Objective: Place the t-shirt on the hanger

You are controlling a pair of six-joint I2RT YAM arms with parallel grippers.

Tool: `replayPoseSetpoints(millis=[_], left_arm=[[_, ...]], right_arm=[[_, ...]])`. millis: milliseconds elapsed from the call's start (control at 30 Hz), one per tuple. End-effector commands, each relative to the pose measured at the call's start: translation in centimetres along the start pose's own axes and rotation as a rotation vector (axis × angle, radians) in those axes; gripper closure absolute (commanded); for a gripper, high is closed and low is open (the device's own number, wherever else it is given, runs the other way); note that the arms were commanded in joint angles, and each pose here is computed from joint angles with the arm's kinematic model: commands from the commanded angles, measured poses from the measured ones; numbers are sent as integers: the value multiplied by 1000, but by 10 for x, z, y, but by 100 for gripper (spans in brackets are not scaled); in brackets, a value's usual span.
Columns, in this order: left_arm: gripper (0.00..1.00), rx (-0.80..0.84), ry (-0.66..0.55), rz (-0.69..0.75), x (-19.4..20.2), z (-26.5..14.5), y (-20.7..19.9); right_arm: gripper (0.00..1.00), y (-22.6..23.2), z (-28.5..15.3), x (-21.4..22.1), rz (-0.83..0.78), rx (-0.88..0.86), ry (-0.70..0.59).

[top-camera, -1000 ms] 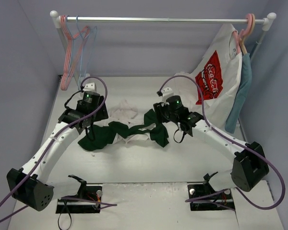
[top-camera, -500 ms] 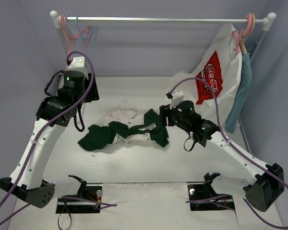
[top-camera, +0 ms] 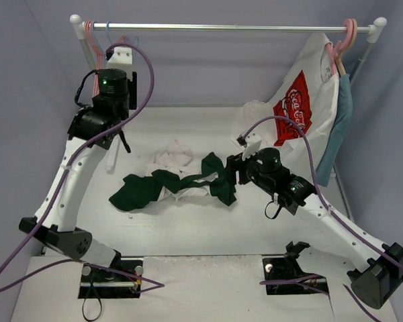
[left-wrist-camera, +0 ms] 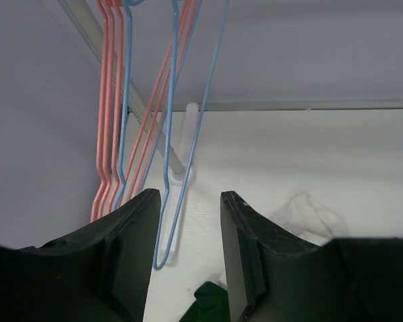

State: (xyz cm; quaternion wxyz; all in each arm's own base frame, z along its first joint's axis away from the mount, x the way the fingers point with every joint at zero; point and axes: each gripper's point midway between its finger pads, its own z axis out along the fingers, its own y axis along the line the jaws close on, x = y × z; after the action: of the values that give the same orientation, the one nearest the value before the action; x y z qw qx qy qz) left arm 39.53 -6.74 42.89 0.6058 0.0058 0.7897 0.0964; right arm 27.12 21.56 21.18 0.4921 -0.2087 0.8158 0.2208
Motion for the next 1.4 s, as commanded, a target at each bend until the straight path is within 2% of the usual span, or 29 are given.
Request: replayPoseSetpoints(millis=[0,233,367,800,1167,1367], left_arm=[[60,-100,-95,7,-34,11,28],[60,-69,-42,-31,-20,42,29],[59,-92,-2,-49,-5,56,43],[61,10,109,-53,35,68,27],[84,36,128,-48,39,68,22],[85,52,141,-50,43,70,19]], right_arm=[[39,15,-8,-15,-1,-74,-74],[39,17,-14,-9,-16,-91,-67],[39,19,-16,-9,-22,-100,-75],[39,16,-13,-5,-26,-90,-69],[39,16,-12,-4,-27,-90,-69],[39,16,-13,-5,-27,-89,-72]])
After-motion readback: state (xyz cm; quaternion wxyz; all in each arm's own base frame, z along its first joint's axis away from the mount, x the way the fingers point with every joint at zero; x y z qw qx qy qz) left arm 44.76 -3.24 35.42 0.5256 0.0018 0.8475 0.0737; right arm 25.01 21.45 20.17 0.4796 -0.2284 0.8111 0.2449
